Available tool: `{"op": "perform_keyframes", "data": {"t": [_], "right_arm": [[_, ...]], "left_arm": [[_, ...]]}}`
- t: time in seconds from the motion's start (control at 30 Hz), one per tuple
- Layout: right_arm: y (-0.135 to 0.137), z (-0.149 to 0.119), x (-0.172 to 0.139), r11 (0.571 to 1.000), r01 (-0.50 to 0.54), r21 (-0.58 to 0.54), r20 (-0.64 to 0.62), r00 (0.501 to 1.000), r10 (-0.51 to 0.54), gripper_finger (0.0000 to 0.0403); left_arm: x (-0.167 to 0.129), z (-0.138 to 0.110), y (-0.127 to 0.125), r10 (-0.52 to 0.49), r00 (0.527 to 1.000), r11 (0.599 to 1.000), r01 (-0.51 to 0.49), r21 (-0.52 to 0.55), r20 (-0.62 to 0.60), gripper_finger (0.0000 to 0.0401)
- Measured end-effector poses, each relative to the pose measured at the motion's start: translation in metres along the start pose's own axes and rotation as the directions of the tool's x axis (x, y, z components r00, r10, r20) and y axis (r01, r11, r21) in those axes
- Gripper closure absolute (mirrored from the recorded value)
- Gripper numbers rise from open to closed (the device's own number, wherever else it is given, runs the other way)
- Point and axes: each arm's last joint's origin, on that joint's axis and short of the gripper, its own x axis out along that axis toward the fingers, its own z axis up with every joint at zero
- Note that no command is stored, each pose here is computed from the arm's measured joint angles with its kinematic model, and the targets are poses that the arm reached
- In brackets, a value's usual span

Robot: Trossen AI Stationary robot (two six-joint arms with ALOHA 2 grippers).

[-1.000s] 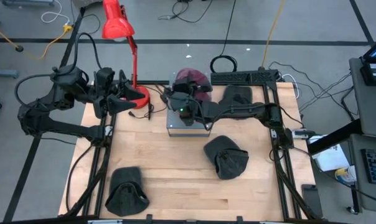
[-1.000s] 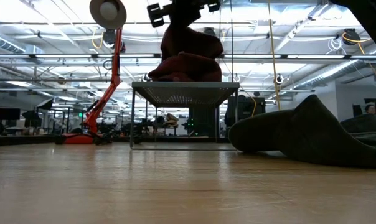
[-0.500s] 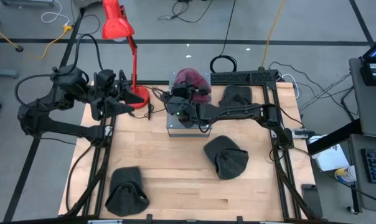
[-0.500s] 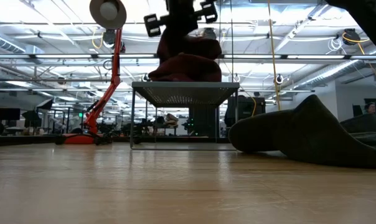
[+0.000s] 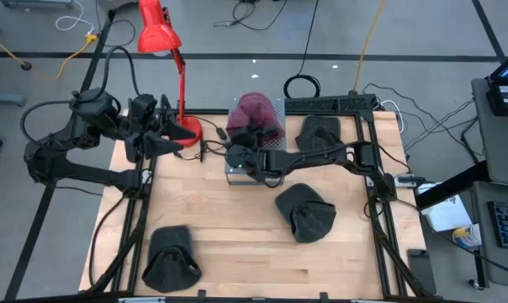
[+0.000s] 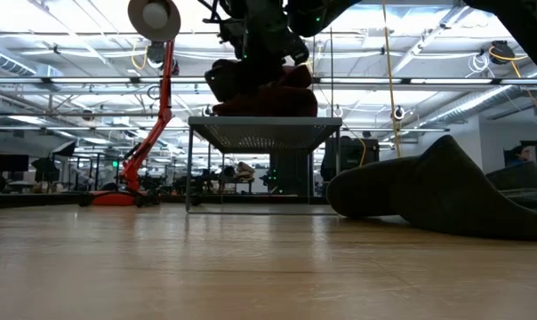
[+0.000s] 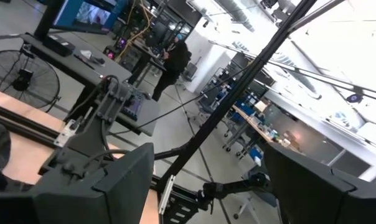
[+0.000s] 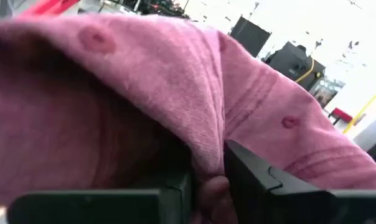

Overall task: Pick & Place hat
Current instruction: Stack the red cap on top of the red caps on the shelf, then put the middle black cap on the shelf

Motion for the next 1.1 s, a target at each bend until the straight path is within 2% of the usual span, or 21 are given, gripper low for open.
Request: {"op": "perform_keyframes", "data": {"t": [0.07, 0.3, 0.43, 0.73, 0.87, 1.1], "right_arm": [[0.001, 0.0, -0.003, 0.999, -0.006, -0.038, 0.002, 1.0, 0.006, 0.031], [0.002, 0.001, -0.01, 0.998, -0.026, -0.051, 0.01, 1.0, 0.026, 0.0269], [-0.003, 0.008, -0.013, 0.995, -0.072, -0.075, 0.02, 0.997, 0.074, 0.0241], [-0.016, 0.024, -0.034, 0.986, -0.079, -0.148, 0.048, 0.995, 0.087, 0.0193], [-0.021, 0.03, -0.052, 0.986, -0.103, -0.13, 0.068, 0.991, 0.113, 0.0183], [-0.035, 0.042, -0.101, 0.977, -0.167, -0.13, 0.113, 0.977, 0.182, 0.0181]], "left_arm": [[0.0, 0.0, 0.0, 0.006, 1.0, 1.0, -0.006, 0.001, 0.005, 0.0091], [0.0, 0.0, 0.0, 0.006, 1.0, 1.0, -0.006, 0.007, 0.006, 0.0091], [0.0, 0.0, 0.0, 0.006, 1.0, 1.0, -0.006, 0.009, 0.006, 0.0091], [0.0, 0.0, 0.0, 0.005, 1.0, 1.0, -0.005, 0.009, 0.006, 0.0091], [0.0, 0.0, 0.0, 0.006, 1.0, 1.0, -0.006, 0.008, 0.006, 0.0091], [0.0, 0.0, 0.0, 0.006, 1.0, 1.0, -0.006, 0.008, 0.006, 0.0091]]}}
